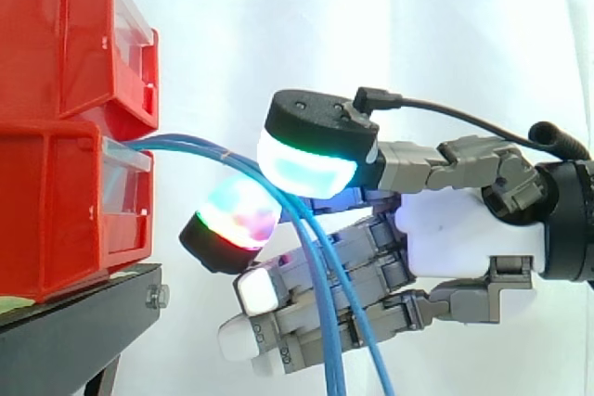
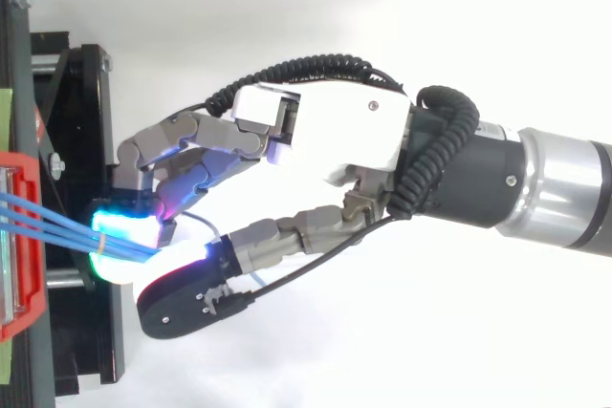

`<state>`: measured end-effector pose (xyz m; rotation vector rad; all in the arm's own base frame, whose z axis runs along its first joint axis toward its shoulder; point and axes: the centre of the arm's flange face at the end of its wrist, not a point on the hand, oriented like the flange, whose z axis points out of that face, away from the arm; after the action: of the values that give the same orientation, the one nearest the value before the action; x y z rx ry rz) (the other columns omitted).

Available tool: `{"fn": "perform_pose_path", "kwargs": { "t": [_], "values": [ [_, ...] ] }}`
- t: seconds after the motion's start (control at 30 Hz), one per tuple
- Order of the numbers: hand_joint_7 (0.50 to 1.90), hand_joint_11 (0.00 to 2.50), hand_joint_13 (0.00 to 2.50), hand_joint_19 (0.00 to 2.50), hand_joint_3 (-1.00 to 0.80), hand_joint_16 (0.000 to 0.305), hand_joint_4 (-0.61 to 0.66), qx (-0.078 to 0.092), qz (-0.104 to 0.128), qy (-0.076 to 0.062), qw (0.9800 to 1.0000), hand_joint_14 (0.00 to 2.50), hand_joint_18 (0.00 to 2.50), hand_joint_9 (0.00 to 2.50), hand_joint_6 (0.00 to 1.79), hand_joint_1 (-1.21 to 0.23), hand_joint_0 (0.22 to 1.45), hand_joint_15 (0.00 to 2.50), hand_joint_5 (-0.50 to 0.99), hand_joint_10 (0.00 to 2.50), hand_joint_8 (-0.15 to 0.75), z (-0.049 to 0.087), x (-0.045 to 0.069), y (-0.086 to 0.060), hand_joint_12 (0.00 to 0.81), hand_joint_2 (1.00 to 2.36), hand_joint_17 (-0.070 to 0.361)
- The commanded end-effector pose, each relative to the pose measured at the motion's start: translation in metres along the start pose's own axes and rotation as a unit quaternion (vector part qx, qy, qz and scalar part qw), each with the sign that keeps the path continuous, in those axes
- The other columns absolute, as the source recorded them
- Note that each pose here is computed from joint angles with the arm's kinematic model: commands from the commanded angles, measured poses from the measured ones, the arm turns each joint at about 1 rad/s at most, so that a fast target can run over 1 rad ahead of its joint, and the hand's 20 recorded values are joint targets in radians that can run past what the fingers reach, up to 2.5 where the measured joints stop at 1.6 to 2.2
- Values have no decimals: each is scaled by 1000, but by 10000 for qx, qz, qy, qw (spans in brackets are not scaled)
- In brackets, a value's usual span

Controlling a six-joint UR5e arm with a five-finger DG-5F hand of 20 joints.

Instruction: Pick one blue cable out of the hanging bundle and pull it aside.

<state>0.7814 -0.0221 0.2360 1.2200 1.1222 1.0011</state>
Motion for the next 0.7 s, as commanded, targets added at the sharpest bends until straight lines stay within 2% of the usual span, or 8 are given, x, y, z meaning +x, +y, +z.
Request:
{"fn": "perform_pose_path", "kwargs": {
  "t": [0.0, 0.13, 0.33, 0.53, 0.67],
  "values": [
    [1038, 610, 712, 96, -384, 31, 173, 26, -10, 3, 10000, 11, 507, 797, 861, -714, 570, 312, -130, 16, 270, -3, -2, 8, 317, 1010, 69],
    [1070, 610, 716, 112, -410, 31, 172, 69, -27, 0, 10000, 11, 508, 824, 848, -686, 561, 314, -123, 16, 272, -4, -3, 9, 325, 1008, 70],
    [1092, 610, 727, 124, -446, 33, 174, 2, -30, -46, 10000, 11, 514, 862, 841, -637, 543, 317, -114, 16, 282, -1, -6, 15, 336, 1004, 75],
    [1120, 611, 747, 146, -489, 35, 134, -3, -27, -62, 10000, 12, 540, 928, 825, -641, 536, 322, -95, 15, 285, -1, -6, 14, 341, 1001, 78],
    [1173, 608, 768, 148, -379, 33, 107, -10, -24, -62, 10000, 12, 560, 998, 828, -656, 582, 323, -80, 16, 275, 0, -6, 15, 330, 1012, 73]
  ]
}}
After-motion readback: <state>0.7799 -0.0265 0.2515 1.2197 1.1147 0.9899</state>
